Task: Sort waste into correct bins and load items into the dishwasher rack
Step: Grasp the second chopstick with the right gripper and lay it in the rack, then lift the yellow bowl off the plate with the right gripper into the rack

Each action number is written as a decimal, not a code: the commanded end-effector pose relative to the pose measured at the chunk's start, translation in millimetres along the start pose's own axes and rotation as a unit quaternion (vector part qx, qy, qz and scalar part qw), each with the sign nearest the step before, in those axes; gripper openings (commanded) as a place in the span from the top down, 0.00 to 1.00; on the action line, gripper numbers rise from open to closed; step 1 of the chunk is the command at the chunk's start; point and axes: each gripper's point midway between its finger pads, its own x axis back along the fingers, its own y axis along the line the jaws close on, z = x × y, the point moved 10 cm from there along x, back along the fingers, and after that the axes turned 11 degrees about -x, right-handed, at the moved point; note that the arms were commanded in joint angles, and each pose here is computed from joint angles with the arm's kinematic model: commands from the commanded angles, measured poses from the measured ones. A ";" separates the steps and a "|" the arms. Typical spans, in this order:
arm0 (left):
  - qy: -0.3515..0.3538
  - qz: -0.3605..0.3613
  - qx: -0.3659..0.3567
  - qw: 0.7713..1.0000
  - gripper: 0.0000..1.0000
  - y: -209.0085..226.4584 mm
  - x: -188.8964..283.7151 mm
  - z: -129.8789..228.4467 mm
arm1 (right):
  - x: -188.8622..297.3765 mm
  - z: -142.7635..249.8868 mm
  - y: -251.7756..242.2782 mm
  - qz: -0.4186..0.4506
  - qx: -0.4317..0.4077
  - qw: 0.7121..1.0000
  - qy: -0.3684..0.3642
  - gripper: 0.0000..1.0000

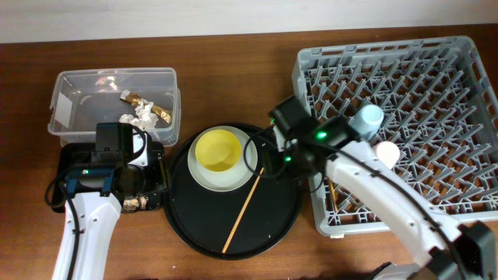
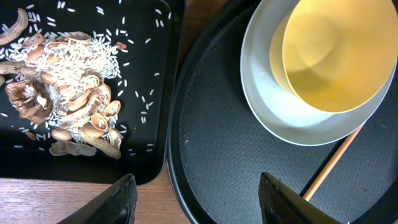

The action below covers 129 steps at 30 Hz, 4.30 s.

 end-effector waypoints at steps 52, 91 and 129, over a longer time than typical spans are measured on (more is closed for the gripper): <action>0.000 -0.156 0.106 0.982 0.28 28.5 7.8 5.6 | 52.0 -63.4 -17.8 -0.052 0.103 0.991 -0.073 0.35; 0.007 -0.153 0.166 0.974 0.20 51.8 11.2 11.9 | 134.2 -174.8 -202.7 0.572 -0.186 0.732 -0.321 0.96; 0.005 -0.143 0.167 0.976 0.20 50.6 10.8 11.1 | 45.6 -167.0 -110.7 0.482 -0.075 0.837 -0.250 0.50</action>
